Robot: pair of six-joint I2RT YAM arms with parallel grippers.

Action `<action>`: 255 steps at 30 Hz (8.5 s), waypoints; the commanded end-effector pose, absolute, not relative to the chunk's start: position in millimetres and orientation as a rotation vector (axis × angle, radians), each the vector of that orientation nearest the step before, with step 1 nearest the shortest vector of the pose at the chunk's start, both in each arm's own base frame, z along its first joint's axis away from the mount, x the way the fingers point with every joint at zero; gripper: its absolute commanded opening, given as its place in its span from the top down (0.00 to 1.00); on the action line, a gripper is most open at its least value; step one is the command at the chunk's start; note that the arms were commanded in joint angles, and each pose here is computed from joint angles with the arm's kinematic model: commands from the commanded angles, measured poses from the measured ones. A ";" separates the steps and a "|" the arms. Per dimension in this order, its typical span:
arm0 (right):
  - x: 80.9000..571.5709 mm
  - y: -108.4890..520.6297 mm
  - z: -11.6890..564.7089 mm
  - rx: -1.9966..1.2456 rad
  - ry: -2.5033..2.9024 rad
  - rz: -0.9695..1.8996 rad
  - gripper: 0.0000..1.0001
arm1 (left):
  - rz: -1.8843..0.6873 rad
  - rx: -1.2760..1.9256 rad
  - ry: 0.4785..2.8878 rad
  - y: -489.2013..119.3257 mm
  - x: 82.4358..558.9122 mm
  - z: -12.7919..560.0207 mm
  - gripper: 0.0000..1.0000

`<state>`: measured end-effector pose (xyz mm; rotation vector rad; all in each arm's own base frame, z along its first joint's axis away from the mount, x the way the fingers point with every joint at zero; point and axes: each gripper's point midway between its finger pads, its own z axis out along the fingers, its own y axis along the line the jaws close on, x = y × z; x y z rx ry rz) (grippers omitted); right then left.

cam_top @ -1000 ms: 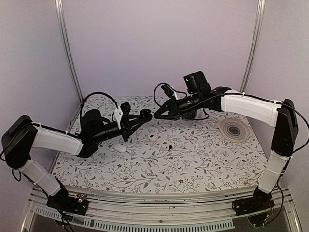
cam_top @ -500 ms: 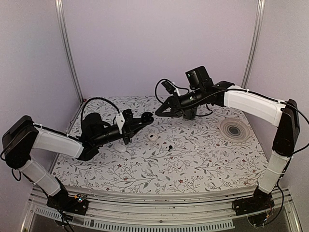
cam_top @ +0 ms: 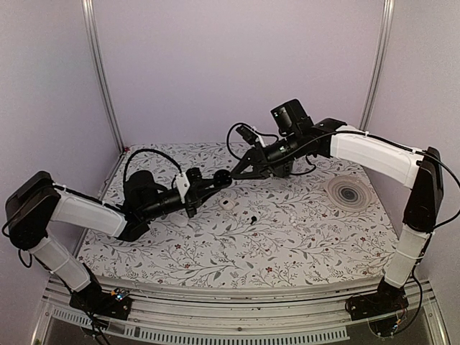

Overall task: Insert the wireless bluetooth earbuds into the charging case
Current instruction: Insert the right earbud into the right side groove of the charging case, then adjust the right earbud in the right side groove of the charging case, then adjust the left earbud at the center of the board.

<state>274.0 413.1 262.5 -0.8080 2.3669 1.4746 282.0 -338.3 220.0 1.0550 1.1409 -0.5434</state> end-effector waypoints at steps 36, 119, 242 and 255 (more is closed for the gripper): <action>271.5 428.9 207.1 -0.707 2.664 1.382 0.96 | -0.527 1.094 1.103 -356.8 257.8 208.4 1.00; 294.3 377.8 205.8 -0.346 2.776 1.005 0.64 | -0.744 0.801 1.171 -345.0 262.9 192.7 1.00; 331.8 354.7 32.1 -0.132 2.787 0.569 0.67 | -0.652 0.753 1.224 -278.5 261.2 259.7 1.00; 339.5 345.2 16.7 -0.214 2.804 0.334 0.67 | -0.665 0.756 1.218 -280.8 261.6 261.4 1.00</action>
